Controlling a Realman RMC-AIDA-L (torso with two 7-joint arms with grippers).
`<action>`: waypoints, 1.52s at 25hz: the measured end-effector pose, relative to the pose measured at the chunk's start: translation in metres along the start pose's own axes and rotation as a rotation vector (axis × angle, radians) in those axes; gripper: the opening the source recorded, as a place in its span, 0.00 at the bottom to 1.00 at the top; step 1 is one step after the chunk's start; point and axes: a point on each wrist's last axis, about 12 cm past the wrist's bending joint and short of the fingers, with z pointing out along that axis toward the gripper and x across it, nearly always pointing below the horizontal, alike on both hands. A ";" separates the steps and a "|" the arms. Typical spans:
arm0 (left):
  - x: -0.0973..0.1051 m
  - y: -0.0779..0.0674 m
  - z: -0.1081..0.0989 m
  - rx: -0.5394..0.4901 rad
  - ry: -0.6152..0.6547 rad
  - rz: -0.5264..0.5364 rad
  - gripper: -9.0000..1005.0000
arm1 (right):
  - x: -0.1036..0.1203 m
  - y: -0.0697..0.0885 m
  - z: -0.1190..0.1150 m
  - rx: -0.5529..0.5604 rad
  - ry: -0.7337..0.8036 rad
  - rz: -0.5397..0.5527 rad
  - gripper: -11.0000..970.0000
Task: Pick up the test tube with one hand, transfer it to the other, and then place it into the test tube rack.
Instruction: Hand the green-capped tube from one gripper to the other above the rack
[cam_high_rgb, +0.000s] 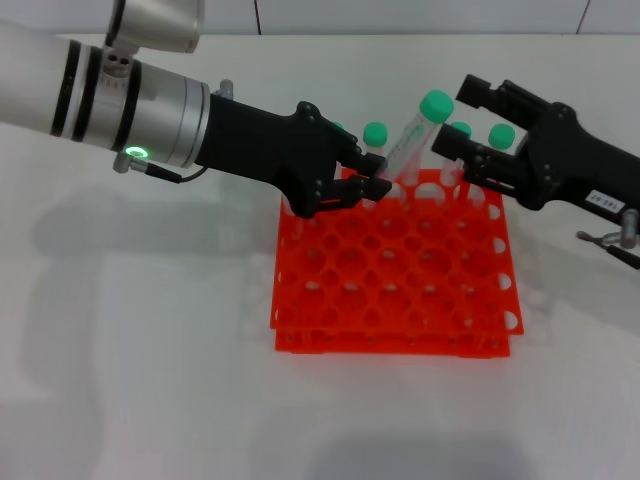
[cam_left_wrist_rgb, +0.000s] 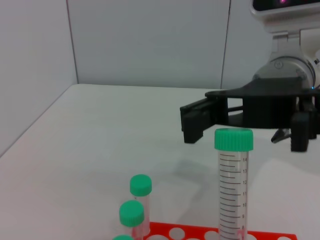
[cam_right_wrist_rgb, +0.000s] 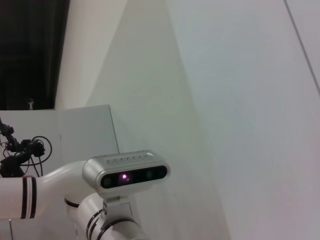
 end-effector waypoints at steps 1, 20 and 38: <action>0.000 0.000 0.001 0.001 -0.001 0.002 0.20 | 0.002 0.001 0.002 -0.002 -0.003 -0.005 0.81; 0.002 0.000 0.006 -0.013 0.005 0.004 0.20 | 0.005 0.002 0.018 -0.016 -0.007 -0.023 0.81; 0.000 0.000 0.008 -0.004 0.009 0.022 0.20 | 0.004 0.000 0.023 -0.016 0.003 -0.010 0.39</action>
